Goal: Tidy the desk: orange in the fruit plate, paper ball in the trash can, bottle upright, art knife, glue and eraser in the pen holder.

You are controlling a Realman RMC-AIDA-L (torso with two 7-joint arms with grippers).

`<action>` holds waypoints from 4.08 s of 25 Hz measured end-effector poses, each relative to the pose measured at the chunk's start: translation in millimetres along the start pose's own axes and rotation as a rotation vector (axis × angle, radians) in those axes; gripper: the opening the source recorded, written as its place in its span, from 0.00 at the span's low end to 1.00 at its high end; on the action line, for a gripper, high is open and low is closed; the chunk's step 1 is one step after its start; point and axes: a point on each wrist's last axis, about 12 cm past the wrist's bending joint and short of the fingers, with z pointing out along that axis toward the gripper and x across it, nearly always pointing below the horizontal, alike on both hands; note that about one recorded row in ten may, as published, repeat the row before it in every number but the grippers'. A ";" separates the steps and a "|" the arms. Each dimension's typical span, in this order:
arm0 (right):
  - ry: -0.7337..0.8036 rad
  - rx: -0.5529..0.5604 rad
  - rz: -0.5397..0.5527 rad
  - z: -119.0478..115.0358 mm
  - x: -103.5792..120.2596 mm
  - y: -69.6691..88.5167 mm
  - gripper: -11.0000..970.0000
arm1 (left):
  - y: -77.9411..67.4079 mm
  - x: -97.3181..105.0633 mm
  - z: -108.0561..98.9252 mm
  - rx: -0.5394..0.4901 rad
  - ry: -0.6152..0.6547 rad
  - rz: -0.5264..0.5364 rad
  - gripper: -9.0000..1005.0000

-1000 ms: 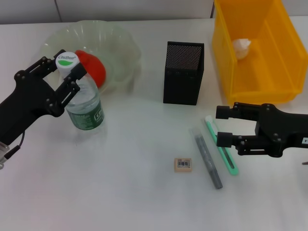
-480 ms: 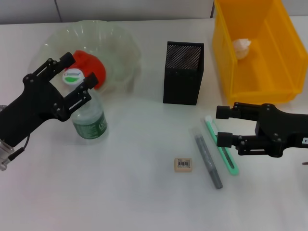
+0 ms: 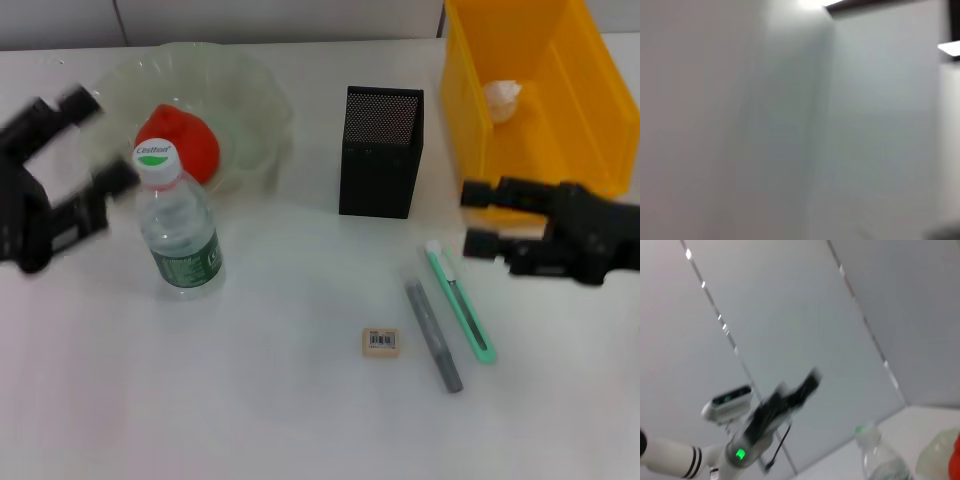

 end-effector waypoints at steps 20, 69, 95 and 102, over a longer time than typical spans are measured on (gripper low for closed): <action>1.088 0.437 0.206 106.6 -128.4 11.7 0.83 | 6.0 5.6 -7.7 0.230 0.484 -0.085 0.78; 1.186 0.697 -0.008 172.0 -47.4 -38.0 0.18 | 12.2 17.8 -7.4 0.118 0.507 -0.089 0.78; 0.062 0.404 -0.166 84.3 -101.5 -76.4 0.29 | 6.7 17.2 -9.2 0.116 0.484 -0.163 0.78; 0.121 0.398 -0.165 102.9 -71.8 -85.3 0.34 | 4.8 18.9 -10.2 0.113 0.481 -0.162 0.78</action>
